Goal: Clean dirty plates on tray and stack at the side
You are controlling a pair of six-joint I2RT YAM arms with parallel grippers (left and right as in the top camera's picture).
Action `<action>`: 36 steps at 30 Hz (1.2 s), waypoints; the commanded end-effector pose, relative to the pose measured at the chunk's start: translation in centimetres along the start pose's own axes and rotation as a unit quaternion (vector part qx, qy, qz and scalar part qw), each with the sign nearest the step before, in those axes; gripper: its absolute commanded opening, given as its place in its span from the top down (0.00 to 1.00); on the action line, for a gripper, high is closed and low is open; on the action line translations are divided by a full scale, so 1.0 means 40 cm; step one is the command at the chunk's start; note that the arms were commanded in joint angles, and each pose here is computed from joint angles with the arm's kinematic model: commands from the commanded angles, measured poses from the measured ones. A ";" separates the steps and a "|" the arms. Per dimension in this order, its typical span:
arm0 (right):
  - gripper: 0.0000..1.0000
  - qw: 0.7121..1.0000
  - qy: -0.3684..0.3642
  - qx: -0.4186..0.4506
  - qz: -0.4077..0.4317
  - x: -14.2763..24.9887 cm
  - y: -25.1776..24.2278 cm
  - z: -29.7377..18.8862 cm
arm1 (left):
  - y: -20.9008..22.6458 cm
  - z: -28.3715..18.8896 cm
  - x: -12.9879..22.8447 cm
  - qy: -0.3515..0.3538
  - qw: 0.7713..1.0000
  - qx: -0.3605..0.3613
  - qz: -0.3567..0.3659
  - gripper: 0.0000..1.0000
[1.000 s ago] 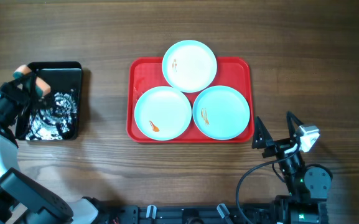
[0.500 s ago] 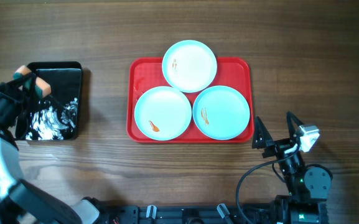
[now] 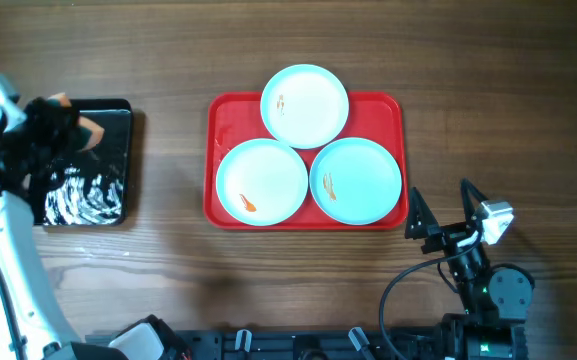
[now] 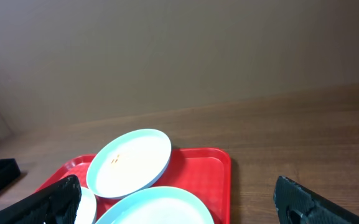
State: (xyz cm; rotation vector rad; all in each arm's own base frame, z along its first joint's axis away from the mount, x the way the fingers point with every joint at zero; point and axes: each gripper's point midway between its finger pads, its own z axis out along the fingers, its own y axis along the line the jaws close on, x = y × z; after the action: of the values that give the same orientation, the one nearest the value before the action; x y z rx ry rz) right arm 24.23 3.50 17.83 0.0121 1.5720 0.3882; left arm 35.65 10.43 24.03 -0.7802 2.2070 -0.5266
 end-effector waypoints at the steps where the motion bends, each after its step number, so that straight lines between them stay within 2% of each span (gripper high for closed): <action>1: 0.00 1.000 -0.002 0.000 0.001 -0.002 -0.001 0.000 | -0.035 0.010 0.025 0.006 0.996 -0.033 0.080 0.96; 4: 0.00 1.000 -0.006 0.011 0.013 -0.005 -0.010 0.000 | -0.112 0.037 0.109 0.055 0.989 -0.006 0.135 0.96; 6: 0.00 0.991 0.009 -0.029 0.133 0.004 0.025 -0.001 | -0.164 0.053 0.170 0.086 0.983 0.010 0.162 0.96; 8: 0.00 0.960 0.033 -0.064 0.272 0.011 0.060 -0.005 | -0.193 0.063 0.203 0.101 0.979 0.020 0.175 0.96; 10: 0.00 0.915 0.079 -0.113 0.379 0.024 0.114 -0.016 | -0.211 0.074 0.240 0.124 0.977 0.024 0.173 0.96; 13: 0.00 0.855 0.107 -0.113 0.495 0.029 0.128 -0.020 | -0.213 0.088 0.295 0.166 0.972 0.020 0.165 0.96; 16: 0.00 0.804 0.115 -0.101 0.575 0.028 0.127 -0.020 | -0.207 0.103 0.356 0.213 0.962 0.009 0.168 0.96; 17: 0.00 0.798 0.116 -0.103 0.582 0.025 0.129 -0.020 | -0.209 0.111 0.376 0.227 0.959 0.008 0.172 0.96; 21: 0.00 0.827 0.094 -0.154 0.532 -0.026 0.158 -0.029 | -0.230 0.146 0.437 0.263 0.946 0.013 0.190 0.96; 25: 0.00 0.835 0.105 -0.179 0.510 -0.044 0.185 -0.037 | -0.250 0.186 0.514 0.301 0.929 0.016 0.214 0.96; 27: 0.01 0.848 0.117 -0.188 0.482 -0.056 0.200 -0.038 | -0.252 0.205 0.543 0.317 0.922 0.014 0.220 0.96; 30: 0.01 0.863 0.153 -0.205 0.436 -0.092 0.231 -0.023 | -0.243 0.236 0.575 0.336 0.919 0.001 0.207 0.96; 36: 0.01 0.868 0.265 -0.204 0.367 -0.143 0.251 0.081 | -0.235 0.267 0.624 0.362 0.908 -0.010 0.209 0.96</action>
State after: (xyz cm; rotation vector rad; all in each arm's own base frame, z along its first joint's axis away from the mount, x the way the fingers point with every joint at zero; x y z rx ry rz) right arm 23.87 11.12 23.84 0.4627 1.8566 1.4851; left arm 33.27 -13.55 10.62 -0.0789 2.9310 -0.6316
